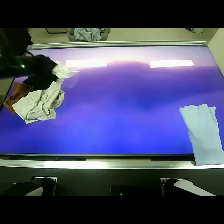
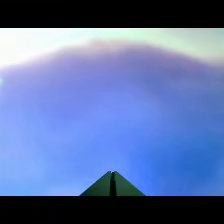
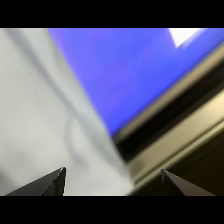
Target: Fold the shirts.
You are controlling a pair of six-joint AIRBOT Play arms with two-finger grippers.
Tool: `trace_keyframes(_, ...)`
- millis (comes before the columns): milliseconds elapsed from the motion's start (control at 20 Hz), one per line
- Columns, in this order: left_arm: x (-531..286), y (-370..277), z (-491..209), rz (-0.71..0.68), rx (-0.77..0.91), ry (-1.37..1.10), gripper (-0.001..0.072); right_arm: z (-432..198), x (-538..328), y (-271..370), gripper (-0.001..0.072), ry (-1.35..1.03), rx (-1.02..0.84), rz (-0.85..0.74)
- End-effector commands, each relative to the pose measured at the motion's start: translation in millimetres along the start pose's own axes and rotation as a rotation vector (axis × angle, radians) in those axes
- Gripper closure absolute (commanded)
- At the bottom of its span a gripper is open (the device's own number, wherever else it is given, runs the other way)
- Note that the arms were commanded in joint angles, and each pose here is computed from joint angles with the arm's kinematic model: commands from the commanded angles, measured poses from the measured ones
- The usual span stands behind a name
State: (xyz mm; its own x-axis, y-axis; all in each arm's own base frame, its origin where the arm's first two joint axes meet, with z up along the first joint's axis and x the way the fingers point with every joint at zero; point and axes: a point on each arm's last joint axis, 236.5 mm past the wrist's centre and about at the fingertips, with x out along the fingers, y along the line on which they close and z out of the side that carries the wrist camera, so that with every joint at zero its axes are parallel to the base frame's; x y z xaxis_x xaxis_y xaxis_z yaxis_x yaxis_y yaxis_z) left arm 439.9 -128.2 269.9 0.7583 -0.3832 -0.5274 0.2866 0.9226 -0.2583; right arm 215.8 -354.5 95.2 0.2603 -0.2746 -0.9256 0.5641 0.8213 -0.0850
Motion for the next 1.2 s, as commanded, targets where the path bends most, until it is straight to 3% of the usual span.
trace_keyframes(0,-20.0,35.1,51.7,0.186,0.097,-0.133,0.0681,173.4,-170.4,41.0,0.0044,-0.695,-0.255,-0.208)
trace_keyframes(50,-13.3,56.7,50.9,0.269,0.099,-0.108,0.0681,195.0,-198.9,90.5,0.0044,-0.803,-0.337,-0.170)
trace_keyframes(150,18.9,90.5,15.4,0.365,0.106,0.050,0.0676,187.8,-193.0,199.7,0.0044,-0.779,-0.512,0.001)
trace_keyframes(200,37.2,99.9,-17.0,0.374,0.084,0.178,0.0601,163.5,-168.5,253.8,0.0043,-0.669,-0.619,0.099)
trace_keyframes(300,55.0,113.9,-119.9,0.402,-0.010,0.585,0.0001,87.0,-107.5,327.0,0.0041,-0.327,-0.803,0.231)
trace_keyframes(400,50.5,108.6,-199.1,0.360,-0.015,0.897,0.0000,8.3,-59.5,364.4,0.0039,0.011,-0.940,0.326)
trace_keyframes(550,59.7,92.7,-231.4,0.333,-0.025,0.805,0.0001,-61.9,-22.0,373.5,0.0039,0.289,-1.001,0.391)
trace_keyframes(700,63.3,83.7,-237.3,0.316,-0.022,0.686,0.0000,-56.9,-7.6,375.6,0.0040,0.249,-0.926,0.364)
trace_keyframes(1150,63.7,82.7,-239.3,0.314,-0.018,0.693,-0.0001,-55.0,-6.7,374.8,0.0040,0.243,-0.928,0.357)
